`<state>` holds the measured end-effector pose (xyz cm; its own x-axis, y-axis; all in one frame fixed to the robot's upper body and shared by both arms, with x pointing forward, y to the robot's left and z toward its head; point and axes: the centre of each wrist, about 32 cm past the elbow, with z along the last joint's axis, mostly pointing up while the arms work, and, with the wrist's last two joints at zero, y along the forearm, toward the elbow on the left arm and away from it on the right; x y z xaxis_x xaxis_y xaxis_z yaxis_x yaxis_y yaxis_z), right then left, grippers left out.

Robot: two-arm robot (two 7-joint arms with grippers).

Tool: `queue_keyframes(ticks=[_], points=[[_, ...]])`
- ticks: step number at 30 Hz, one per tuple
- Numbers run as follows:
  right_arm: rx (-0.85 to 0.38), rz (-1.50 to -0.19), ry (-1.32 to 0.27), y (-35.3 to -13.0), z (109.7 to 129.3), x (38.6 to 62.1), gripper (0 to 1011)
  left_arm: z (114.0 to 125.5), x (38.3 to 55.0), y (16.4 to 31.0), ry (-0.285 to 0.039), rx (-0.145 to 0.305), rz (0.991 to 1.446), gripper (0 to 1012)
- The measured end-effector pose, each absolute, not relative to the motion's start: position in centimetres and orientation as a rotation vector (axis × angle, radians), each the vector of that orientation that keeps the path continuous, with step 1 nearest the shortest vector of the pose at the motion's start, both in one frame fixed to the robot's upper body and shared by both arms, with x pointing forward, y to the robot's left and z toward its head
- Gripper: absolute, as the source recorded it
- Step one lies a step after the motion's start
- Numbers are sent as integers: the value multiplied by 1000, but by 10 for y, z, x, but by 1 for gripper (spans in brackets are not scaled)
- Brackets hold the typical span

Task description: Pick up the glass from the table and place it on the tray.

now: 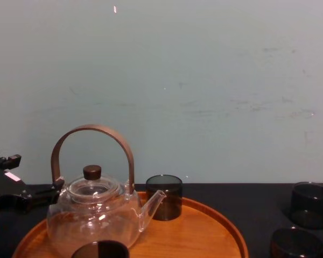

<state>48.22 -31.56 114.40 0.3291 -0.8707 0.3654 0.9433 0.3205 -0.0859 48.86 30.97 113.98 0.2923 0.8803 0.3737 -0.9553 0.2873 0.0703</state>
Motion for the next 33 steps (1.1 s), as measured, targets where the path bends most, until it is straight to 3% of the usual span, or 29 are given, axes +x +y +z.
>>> queue_keyframes(ticks=[20, 33], points=[[-226, -1068, -189, -304, 1154, 427, 1002, 1140, 489, 310, -285, 304, 1248, 1010], [-229, -1024, -114, -299, 1145, 414, 1002, 1140, 489, 310, -285, 304, 1248, 1010]])
